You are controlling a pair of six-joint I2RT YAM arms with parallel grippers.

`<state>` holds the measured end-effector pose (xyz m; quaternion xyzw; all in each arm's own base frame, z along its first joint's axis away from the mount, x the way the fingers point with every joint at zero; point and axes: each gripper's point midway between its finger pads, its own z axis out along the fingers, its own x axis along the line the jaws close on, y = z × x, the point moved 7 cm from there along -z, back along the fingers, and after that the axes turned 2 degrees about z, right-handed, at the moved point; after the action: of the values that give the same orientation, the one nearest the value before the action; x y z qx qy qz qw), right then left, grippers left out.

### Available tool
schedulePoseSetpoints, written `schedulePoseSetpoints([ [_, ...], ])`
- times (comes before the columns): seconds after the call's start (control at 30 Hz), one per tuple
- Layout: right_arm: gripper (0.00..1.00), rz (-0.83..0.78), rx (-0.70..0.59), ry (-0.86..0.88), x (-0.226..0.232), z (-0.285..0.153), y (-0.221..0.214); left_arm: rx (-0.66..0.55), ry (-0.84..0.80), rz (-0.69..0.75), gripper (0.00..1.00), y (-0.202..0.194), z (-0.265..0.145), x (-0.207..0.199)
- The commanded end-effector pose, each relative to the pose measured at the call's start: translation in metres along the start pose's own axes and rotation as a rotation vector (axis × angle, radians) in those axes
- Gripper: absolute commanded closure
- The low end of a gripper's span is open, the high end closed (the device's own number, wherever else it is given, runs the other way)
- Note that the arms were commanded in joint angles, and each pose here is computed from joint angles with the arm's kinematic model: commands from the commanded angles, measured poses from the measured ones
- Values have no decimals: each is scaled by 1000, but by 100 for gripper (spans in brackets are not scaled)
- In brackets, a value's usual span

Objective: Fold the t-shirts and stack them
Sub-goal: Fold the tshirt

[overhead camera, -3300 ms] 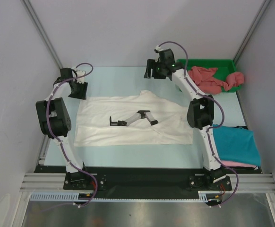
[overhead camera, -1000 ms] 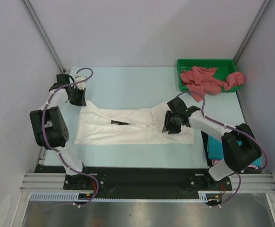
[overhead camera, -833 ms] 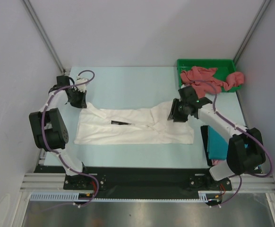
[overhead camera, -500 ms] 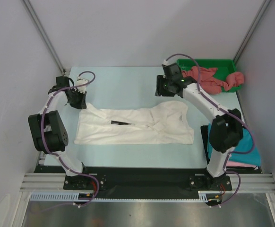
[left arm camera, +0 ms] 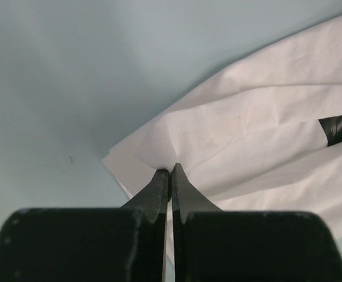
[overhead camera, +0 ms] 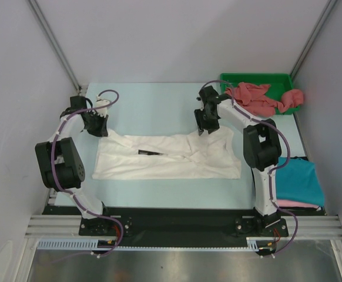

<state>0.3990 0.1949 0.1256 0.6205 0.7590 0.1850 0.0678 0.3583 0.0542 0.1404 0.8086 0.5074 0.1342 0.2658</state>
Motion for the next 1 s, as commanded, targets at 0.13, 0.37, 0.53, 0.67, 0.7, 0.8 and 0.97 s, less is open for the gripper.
schedulePoseSetpoints([
  [0.13, 48, -43, 47, 29, -6, 7, 0, -55, -8, 39, 100, 10, -9, -2],
  [0.37, 58, -14, 51, 89, 0, 11, -1, -59, -2, 43, 100, 13, -11, 0],
  [0.53, 89, 21, 26, 70, -6, 4, 4, -57, 3, 47, 100, 14, -13, 1],
  [0.67, 100, 61, -15, 53, -16, -18, 12, -75, 22, 51, 100, 19, -14, 4],
  [0.7, 100, 74, -29, 38, -22, -31, 13, -81, 28, 53, 100, 21, -15, 5],
  [0.8, 100, 126, -35, 16, -39, -55, 10, -109, 32, 71, 100, 27, -18, 5],
  [0.97, 100, 216, 35, -10, -71, -77, -28, -103, 17, 122, 100, 22, -20, 3],
])
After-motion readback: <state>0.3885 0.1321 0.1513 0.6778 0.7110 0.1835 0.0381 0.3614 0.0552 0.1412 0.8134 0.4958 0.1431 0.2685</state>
